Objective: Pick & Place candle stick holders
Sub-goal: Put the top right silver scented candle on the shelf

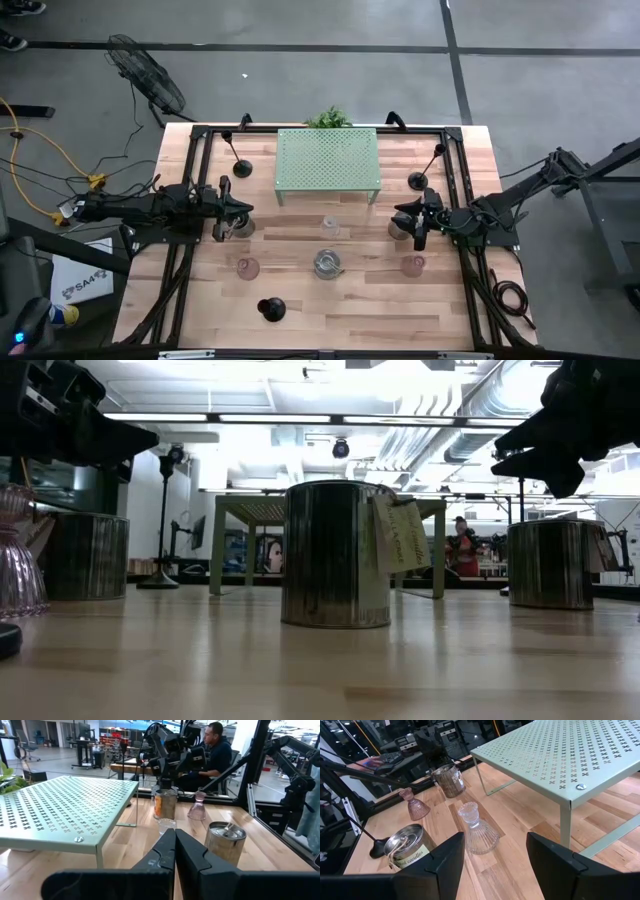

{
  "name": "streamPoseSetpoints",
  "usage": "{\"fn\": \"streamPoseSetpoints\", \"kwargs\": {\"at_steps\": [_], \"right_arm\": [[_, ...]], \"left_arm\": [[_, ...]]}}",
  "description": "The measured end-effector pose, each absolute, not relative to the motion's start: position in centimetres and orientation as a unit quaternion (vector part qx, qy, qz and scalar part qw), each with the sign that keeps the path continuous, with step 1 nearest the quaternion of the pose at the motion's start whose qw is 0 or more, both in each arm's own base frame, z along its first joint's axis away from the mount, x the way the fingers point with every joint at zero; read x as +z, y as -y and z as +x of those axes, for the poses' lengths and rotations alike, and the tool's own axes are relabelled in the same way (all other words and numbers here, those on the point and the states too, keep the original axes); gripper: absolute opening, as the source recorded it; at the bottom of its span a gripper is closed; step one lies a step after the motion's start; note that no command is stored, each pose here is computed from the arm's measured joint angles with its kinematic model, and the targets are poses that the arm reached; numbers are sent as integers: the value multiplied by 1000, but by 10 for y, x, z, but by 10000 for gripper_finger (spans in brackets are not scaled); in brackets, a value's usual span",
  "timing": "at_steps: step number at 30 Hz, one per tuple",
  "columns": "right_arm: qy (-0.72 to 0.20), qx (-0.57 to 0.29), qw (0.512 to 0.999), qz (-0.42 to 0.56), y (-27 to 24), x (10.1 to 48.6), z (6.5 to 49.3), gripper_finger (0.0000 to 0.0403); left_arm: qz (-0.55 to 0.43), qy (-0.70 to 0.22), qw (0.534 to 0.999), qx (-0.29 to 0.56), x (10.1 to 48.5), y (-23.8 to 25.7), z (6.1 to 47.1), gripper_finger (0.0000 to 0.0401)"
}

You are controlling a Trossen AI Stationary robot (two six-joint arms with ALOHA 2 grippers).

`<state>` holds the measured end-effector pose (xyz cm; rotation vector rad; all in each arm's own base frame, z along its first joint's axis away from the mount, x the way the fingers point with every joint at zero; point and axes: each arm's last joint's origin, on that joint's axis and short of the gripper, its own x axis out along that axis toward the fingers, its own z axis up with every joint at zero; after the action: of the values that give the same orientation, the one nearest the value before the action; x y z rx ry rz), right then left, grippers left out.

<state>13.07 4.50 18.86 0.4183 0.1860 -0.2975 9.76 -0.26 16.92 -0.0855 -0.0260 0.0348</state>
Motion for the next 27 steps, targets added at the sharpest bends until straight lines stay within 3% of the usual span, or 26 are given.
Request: {"fn": "streamPoseSetpoints", "kwargs": {"at_steps": [23,27], "right_arm": [[-89,-153,963,205,-45,189,131,206],[-98,-153,972,147,-44,188,131,206]], "left_arm": [[-43,13,999,18,169,3,98,0],[-43,13,999,18,169,3,98,0]]}}
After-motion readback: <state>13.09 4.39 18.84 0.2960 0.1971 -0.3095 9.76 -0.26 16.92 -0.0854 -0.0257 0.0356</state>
